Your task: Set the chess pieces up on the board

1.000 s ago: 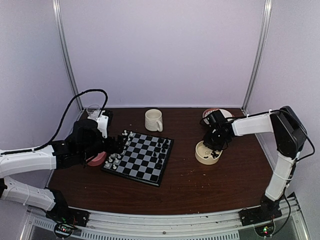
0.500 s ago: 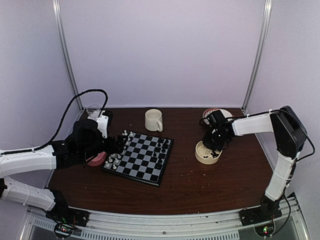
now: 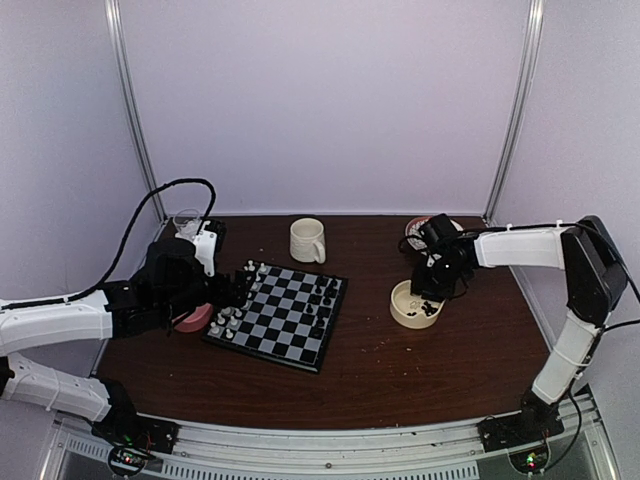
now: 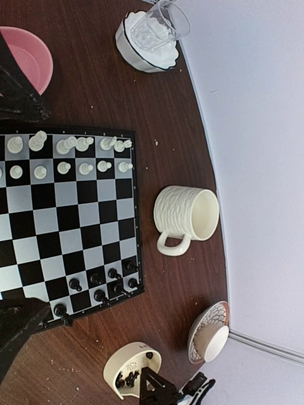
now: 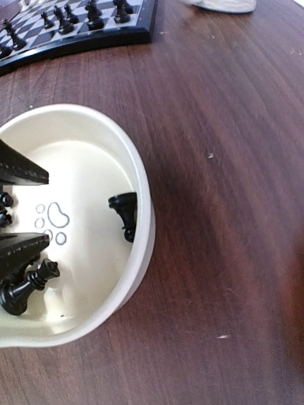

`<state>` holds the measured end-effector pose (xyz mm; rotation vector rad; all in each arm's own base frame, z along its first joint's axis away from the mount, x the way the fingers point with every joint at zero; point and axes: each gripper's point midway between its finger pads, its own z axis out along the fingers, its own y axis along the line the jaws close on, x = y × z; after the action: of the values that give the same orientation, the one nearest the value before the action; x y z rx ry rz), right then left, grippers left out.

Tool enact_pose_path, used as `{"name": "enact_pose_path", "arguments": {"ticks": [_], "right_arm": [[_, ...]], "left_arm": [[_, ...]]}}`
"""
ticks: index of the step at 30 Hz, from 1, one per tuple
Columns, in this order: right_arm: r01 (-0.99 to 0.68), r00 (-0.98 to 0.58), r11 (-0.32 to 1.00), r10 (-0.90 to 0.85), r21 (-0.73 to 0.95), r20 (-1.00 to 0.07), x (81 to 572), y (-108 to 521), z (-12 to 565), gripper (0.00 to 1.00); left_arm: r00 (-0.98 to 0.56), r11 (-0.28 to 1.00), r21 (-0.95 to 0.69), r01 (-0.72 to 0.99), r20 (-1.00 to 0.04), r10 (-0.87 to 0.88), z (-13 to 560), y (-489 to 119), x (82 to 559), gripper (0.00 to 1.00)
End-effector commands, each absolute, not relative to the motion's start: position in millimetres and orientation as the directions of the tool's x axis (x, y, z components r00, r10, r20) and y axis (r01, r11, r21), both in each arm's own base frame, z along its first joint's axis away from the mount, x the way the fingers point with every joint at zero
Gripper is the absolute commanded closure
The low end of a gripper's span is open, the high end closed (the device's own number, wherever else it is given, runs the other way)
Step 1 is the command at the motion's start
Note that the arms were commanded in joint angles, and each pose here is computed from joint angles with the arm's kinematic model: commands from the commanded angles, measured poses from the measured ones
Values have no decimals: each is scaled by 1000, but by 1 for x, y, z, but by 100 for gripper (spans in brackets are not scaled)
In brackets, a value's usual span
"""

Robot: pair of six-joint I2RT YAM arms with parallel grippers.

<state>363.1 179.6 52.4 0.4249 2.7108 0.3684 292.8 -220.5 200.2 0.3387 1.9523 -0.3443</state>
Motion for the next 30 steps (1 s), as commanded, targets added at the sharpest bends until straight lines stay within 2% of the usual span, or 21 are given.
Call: {"name": "enact_pose_path", "arguments": {"ticks": [1,5,16,20,30], "right_arm": [[142,-873,963,231,230,-429,378,173,83,66],[102,-881,978,173,182,-439,388,174,73,60],[94,-841,986,153,137,-519,408,172,49,57],[123,-817,987,158,101,-554,408,162,48,52],[160,-791,985,170,69,-588,415,160,27,57]], "left_arm": [[-344,918,-92,386,-938,50,221,-221,297,3],[-345,918,-92,387,-937,51,221,-221,297,3],[-345,914,-97,393,-937,49,221,-222,296,3],[-347,911,-103,399,-937,46,221,-223,295,3],[-347,911,-104,399,-937,45,221,-223,295,3]]}}
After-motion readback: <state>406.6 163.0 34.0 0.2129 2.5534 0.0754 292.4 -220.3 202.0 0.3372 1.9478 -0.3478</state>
